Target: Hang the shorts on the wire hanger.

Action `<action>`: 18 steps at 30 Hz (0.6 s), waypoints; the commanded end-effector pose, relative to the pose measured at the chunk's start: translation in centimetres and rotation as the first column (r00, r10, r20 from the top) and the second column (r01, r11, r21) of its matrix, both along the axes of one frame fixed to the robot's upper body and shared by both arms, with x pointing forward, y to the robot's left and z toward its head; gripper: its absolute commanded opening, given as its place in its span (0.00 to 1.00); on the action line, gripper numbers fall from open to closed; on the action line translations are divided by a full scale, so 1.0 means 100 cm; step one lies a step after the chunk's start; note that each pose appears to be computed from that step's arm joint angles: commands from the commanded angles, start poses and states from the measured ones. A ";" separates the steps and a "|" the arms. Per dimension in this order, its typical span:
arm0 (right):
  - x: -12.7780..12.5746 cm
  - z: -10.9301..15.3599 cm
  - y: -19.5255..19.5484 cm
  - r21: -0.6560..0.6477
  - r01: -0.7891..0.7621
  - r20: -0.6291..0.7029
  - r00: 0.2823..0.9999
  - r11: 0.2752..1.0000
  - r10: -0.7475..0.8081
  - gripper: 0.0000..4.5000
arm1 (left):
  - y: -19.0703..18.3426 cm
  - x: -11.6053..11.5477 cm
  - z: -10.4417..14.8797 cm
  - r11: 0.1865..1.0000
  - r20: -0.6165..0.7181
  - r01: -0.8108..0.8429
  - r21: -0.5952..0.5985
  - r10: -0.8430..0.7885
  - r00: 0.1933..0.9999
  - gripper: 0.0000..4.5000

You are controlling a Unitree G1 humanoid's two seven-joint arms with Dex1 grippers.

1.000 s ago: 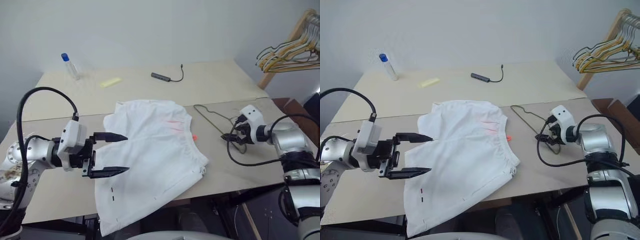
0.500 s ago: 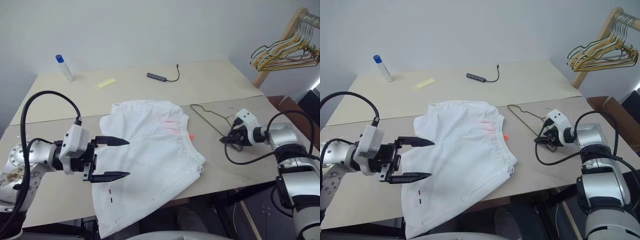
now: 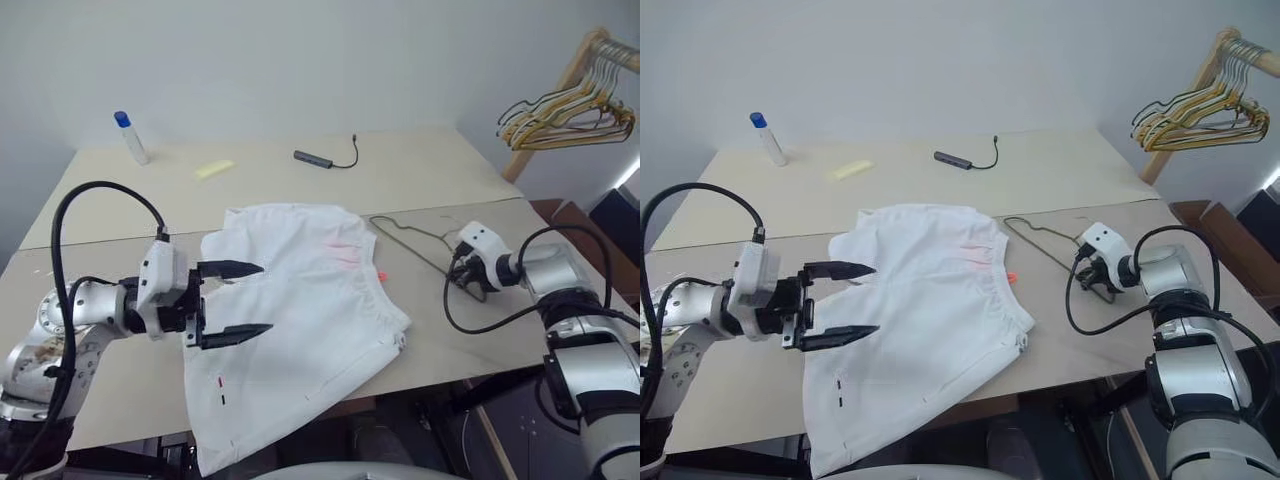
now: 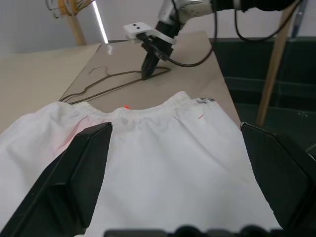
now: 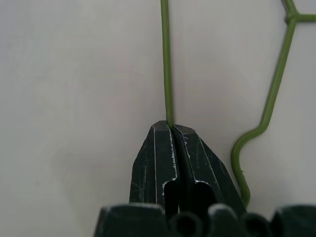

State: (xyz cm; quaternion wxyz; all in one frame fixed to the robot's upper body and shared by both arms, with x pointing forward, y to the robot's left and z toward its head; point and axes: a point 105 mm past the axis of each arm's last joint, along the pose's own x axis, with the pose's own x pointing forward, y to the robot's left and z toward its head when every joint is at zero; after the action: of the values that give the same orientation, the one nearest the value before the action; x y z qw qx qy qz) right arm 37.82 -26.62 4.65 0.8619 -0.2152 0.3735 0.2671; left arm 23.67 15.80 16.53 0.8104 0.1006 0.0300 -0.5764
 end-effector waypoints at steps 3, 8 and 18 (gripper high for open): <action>0.012 0.028 0.002 0.055 0.102 0.190 0.975 0.993 -0.110 0.01 | -0.002 0.031 0.000 0.945 -0.153 -0.266 -0.189 0.239 0.959 1.00; 0.014 0.064 0.033 0.135 0.075 0.331 0.936 0.988 -0.116 0.01 | -0.014 0.043 0.002 0.841 -0.350 -0.348 -0.414 0.205 0.914 1.00; -0.023 0.127 0.135 0.071 -0.296 0.700 0.695 0.953 0.164 0.01 | -0.058 0.043 0.028 0.735 -0.403 -0.288 -0.614 0.021 0.915 1.00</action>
State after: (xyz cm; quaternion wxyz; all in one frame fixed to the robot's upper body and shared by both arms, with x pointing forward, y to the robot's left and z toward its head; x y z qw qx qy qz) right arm 36.50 -14.96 14.64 0.9267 -0.2389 0.0565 0.2845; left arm 28.46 10.66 17.54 0.8304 -0.3045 0.0160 -0.4663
